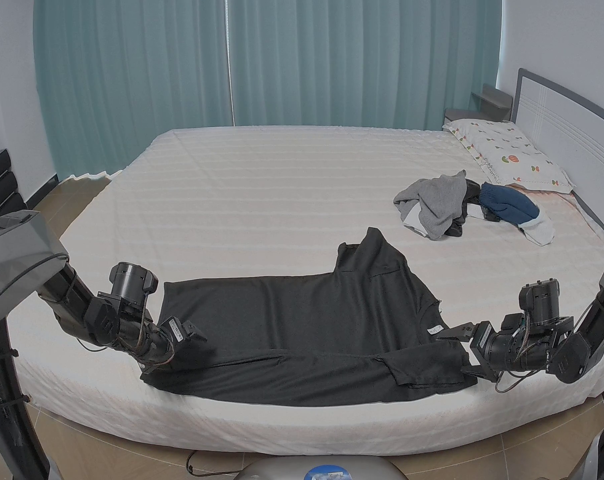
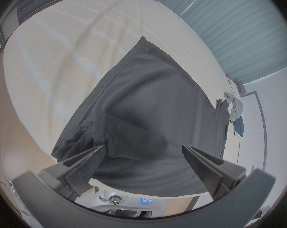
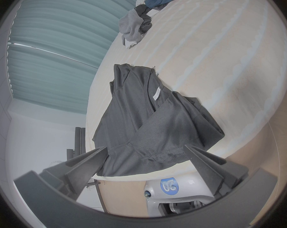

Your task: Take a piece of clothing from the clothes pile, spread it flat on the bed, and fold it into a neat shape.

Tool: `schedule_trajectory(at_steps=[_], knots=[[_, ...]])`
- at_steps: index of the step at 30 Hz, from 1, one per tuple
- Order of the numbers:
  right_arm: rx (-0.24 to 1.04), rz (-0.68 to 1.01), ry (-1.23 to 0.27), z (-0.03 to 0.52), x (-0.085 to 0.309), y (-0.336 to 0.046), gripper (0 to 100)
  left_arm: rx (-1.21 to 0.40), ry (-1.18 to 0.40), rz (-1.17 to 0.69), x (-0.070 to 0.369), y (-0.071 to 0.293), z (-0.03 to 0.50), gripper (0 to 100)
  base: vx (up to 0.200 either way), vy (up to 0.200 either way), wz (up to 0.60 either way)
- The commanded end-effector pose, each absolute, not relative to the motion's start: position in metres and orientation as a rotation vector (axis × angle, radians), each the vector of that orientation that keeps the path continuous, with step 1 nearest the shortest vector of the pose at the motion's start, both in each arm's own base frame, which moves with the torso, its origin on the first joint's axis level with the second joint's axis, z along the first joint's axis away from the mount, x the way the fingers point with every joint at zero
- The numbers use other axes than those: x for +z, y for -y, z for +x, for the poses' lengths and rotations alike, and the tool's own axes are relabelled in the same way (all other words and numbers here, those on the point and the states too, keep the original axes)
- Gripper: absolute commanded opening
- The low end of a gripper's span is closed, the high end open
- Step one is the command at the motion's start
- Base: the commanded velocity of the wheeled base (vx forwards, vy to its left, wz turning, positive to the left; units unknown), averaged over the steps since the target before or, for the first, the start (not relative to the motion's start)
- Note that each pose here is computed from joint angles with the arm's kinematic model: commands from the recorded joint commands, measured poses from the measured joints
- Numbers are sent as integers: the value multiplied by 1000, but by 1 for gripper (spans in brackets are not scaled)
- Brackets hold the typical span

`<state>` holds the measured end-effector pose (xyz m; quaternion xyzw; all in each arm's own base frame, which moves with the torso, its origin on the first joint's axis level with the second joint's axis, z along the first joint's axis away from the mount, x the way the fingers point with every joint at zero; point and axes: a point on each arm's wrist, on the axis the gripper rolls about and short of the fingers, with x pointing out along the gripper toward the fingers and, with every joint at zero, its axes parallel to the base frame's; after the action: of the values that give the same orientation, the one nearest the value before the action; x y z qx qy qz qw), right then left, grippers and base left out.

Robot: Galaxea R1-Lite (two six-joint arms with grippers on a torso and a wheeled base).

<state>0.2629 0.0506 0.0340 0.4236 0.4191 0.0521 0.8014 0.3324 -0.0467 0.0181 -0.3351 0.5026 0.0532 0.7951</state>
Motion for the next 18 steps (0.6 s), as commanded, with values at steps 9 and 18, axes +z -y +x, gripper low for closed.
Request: schedule_trajectory(at_steps=[9, 18], knots=[[106, 906, -910, 263, 30, -51, 100, 235, -972, -761, 13, 33, 369, 100, 0, 0, 0], [102, 907, -903, 264, 30, -50, 100, 294, -759, -964, 37, 3, 390, 100, 0, 0, 0]])
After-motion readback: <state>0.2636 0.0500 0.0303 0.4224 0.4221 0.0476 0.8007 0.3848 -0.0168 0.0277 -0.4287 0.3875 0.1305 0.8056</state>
